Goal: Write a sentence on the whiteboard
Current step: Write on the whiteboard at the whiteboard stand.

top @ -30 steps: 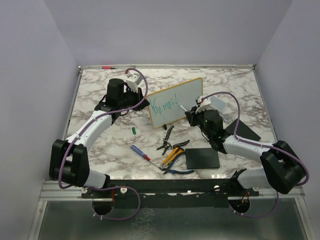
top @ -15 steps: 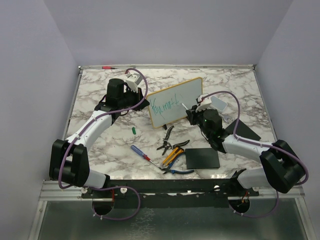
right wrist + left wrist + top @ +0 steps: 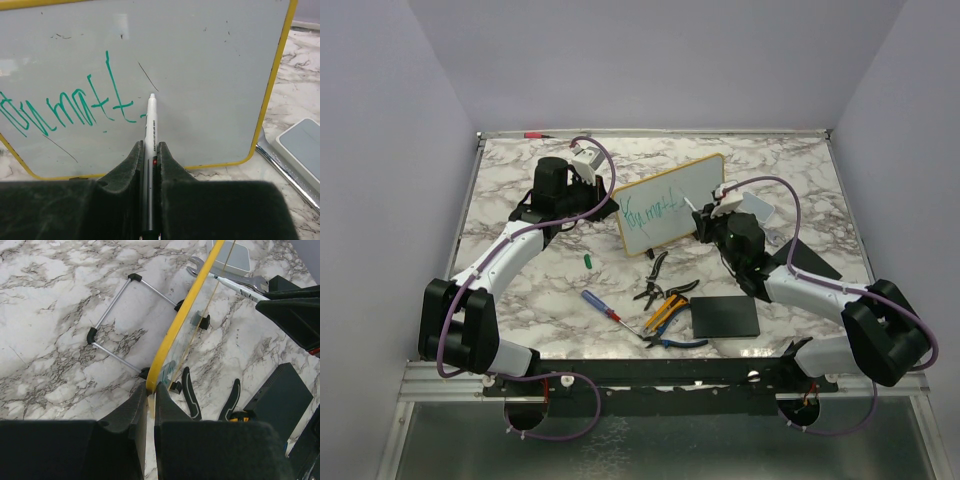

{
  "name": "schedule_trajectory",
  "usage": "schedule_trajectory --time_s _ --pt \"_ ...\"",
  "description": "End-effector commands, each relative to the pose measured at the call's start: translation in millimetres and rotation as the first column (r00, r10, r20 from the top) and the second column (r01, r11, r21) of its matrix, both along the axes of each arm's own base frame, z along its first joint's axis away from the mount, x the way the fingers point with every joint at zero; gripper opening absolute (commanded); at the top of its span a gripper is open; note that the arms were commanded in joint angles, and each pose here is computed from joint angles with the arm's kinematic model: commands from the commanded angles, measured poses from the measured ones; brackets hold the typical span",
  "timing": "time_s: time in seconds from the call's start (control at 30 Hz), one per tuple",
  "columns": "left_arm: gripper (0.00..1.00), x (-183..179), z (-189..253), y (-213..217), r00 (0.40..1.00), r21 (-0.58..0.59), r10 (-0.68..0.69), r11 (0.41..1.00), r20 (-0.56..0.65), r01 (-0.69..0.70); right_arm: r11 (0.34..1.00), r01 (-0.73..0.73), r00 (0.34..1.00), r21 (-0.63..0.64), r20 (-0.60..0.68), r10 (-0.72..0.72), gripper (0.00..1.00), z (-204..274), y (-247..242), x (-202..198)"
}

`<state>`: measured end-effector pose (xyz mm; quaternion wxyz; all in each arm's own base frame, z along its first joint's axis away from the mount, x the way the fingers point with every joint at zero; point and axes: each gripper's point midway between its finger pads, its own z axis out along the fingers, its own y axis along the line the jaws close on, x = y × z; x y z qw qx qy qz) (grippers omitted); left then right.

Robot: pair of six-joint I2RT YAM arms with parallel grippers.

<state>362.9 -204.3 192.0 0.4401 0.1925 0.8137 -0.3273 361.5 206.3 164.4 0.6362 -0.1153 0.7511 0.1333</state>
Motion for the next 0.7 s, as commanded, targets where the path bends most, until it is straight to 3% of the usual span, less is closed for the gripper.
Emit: schedule_trajectory --time_s 0.0,0.4,0.67 --pt "0.04 2 13 1 0.999 0.009 0.001 1.000 0.048 -0.002 0.999 -0.048 0.998 -0.007 0.034 0.048 0.01 12 10 5" --pt "0.04 2 13 1 0.999 0.009 0.002 1.000 0.048 -0.002 0.994 -0.110 0.991 0.007 -0.070 0.110 0.01 -26 17 -13" --pt "0.04 2 11 1 0.999 0.010 0.001 1.000 0.045 -0.002 0.997 -0.075 0.991 -0.002 -0.110 0.074 0.01 -42 12 -16"
